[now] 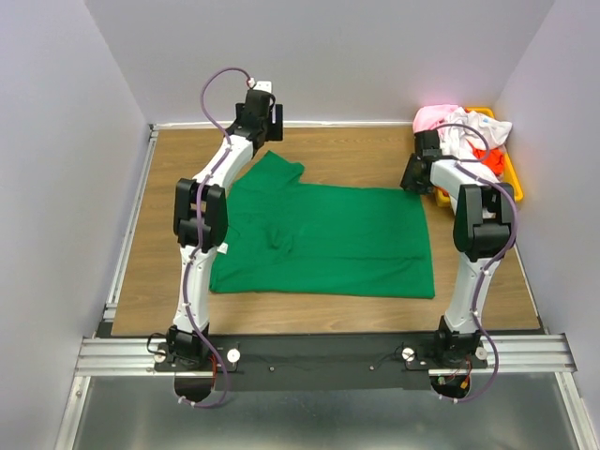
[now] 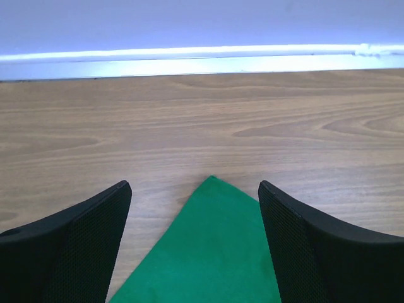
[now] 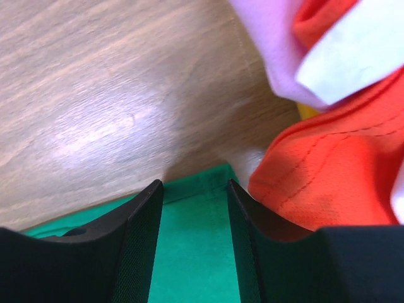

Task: Fold and stack the t-shirts
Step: Fold the tshirt

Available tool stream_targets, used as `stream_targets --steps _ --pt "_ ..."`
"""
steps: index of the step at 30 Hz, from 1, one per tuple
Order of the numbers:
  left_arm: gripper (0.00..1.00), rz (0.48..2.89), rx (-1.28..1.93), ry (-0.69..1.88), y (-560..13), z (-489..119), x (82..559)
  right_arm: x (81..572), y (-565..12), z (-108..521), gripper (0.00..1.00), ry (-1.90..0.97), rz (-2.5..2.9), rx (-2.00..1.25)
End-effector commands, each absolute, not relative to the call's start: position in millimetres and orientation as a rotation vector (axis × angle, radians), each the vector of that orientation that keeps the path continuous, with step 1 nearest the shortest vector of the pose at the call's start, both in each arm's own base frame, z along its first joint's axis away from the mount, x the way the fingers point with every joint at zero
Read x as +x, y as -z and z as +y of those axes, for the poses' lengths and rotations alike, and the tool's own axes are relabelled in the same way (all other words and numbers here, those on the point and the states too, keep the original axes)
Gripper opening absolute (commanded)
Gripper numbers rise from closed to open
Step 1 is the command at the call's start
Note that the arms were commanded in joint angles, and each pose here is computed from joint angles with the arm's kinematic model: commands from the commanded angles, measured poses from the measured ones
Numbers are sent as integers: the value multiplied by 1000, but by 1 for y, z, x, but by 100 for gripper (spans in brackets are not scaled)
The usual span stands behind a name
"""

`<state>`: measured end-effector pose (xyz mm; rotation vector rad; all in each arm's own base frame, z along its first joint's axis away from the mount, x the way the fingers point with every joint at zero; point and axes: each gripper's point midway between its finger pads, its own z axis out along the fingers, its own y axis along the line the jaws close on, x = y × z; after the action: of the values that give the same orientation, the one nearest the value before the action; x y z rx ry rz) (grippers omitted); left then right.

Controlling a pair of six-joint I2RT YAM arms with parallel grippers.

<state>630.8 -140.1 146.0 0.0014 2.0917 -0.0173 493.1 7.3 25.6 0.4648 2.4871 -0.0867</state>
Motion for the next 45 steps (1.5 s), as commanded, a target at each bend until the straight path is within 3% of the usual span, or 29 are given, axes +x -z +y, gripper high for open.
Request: stream_targets --steps 1,15,33,45 --pt "88 2120 132 42 -135 -153 633 490 -17 -12 52 204 2491 498" --pt "85 2187 183 -8 -93 -152 643 484 -3 -3 49 141 2536 496" --pt "63 2284 140 6 -53 -158 639 477 -2 4 46 86 2552 502" --pt "59 2313 149 0 -31 -164 640 475 2 10 44 50 2567 490"
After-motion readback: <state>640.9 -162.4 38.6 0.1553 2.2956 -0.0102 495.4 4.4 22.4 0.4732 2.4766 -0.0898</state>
